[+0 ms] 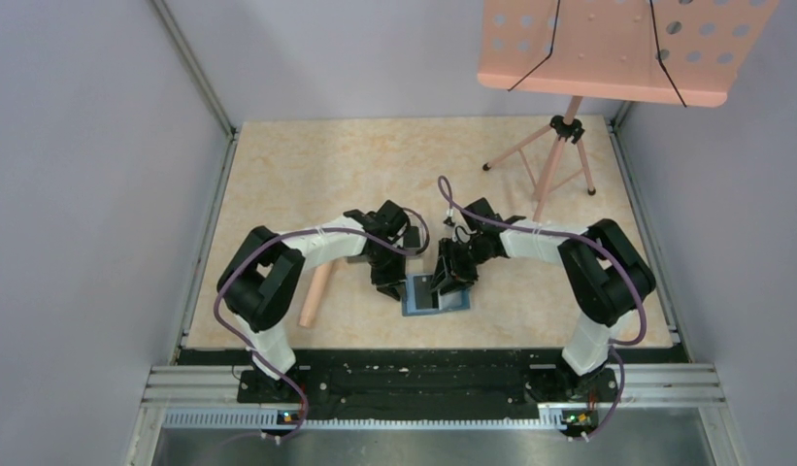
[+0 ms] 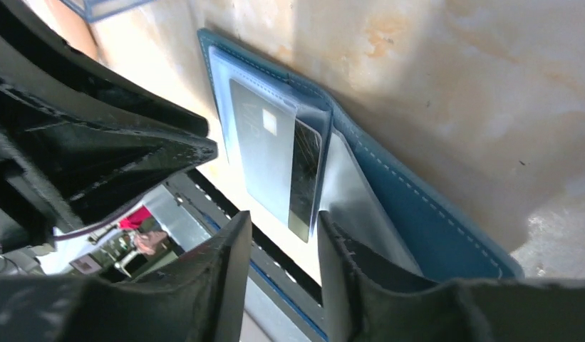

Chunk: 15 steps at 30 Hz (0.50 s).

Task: Put the credit cards into the card holder
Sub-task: Insert the credit card into the card slot.

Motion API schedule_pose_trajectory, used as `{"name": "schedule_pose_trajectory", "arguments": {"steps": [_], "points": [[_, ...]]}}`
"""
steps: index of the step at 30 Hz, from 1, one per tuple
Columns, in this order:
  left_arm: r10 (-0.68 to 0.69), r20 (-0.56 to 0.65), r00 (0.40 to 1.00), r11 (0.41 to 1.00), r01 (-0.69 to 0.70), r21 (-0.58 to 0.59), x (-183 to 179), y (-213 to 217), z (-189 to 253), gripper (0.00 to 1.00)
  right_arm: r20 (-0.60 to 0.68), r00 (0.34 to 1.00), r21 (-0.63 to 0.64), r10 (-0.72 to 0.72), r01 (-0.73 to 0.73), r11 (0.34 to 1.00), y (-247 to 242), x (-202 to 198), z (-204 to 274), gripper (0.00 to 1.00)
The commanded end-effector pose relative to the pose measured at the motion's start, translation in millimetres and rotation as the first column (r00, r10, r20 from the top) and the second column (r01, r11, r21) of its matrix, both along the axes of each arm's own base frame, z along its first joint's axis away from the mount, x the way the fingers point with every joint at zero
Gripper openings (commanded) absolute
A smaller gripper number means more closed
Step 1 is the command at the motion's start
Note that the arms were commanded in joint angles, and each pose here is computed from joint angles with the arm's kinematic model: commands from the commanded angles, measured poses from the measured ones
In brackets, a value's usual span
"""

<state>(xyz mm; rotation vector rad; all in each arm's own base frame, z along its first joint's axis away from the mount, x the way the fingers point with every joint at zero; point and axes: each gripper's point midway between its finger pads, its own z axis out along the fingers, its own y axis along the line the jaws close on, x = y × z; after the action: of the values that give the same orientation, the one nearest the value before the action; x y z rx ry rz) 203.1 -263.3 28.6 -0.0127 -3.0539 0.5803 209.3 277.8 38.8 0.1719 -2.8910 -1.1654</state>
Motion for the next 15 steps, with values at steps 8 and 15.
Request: {"name": "schedule_pose_trajectory", "arguments": {"steps": [8,15], "points": [[-0.007,0.088,0.996,0.993,0.017,-0.114,9,-14,44,0.34,0.043,0.998,0.002,0.037,-0.038,0.999,4,-1,8,0.49],[0.043,0.062,0.997,0.966,-0.026,-0.256,12,-33,47,0.37,0.027,0.999,0.045,0.042,-0.043,0.998,12,0,4,0.41]]}}
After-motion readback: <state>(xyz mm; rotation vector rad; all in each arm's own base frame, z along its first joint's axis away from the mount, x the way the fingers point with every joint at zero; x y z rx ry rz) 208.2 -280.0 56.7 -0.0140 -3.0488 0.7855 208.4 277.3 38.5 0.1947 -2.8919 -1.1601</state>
